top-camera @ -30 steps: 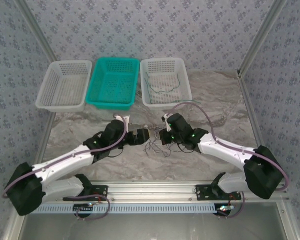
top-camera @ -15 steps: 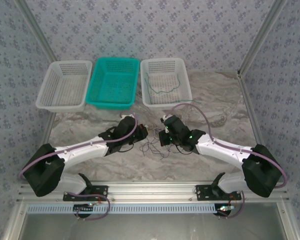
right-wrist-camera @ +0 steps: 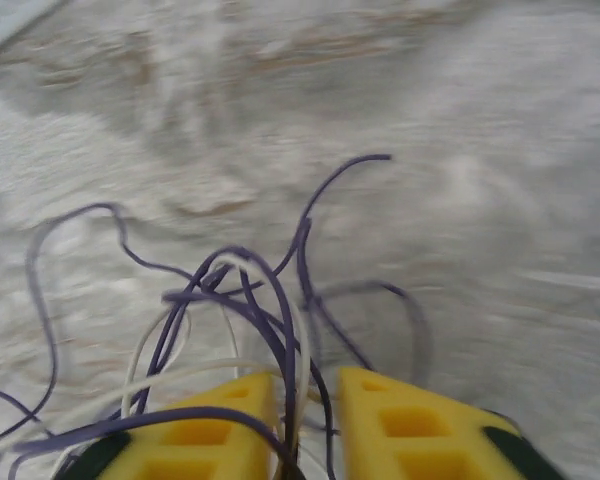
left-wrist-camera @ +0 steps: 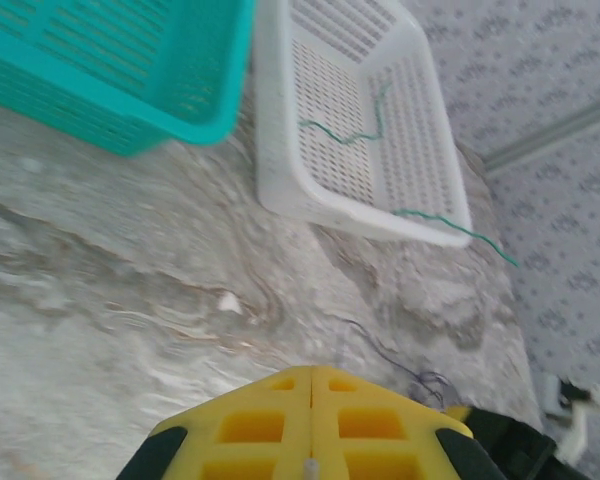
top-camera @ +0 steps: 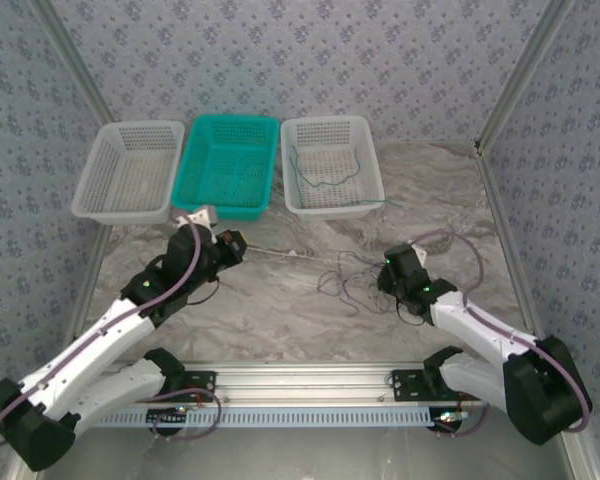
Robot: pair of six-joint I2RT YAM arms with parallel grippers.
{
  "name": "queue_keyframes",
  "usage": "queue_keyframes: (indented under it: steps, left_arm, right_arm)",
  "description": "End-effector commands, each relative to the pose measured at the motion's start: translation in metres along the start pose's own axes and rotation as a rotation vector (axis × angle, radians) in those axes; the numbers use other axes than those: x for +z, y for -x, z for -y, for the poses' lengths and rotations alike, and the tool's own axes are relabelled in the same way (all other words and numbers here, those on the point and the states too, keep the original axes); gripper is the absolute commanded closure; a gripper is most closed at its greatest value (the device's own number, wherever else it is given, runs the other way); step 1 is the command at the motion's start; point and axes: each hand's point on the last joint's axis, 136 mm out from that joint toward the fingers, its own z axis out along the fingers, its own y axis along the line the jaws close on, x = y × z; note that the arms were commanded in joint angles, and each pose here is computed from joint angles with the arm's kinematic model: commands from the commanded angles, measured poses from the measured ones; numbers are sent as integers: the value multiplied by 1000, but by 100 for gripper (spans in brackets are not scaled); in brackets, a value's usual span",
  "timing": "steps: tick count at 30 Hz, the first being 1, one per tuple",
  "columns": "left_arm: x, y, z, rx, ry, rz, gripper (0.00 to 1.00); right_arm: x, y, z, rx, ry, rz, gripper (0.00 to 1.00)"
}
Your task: Untangle the cables
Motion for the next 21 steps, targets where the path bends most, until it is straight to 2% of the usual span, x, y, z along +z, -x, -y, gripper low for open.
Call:
queue_keyframes:
  steps: [1, 3, 7, 10, 12, 15, 17, 21]
  left_arm:
    - [-12, 10, -21, 48, 95, 29, 100]
    - [-13, 11, -21, 59, 90, 25, 100]
    - [-9, 7, -16, 79, 67, -4, 100]
    - [-6, 4, -13, 86, 53, -23, 100]
    - [-3, 3, -13, 88, 51, -31, 100]
    - [-1, 1, -11, 84, 41, -38, 100]
    - [0, 0, -11, 80, 37, -45, 100]
    - [0, -4, -13, 81, 40, -57, 100]
  right_arm:
    - [-9, 1, 32, 35, -111, 42, 60]
    - [-17, 6, 35, 19, -119, 61, 50]
    - [-35, 17, 13, -56, -10, 80, 42]
    - [-54, 24, -22, -108, 160, 89, 41]
    - [-68, 22, -57, -123, 343, 70, 39]
    - [-85, 15, -95, -201, 528, 40, 35]
    - [-89, 17, -104, -218, 535, 34, 33]
    - [-78, 26, -104, -275, 444, 80, 27]
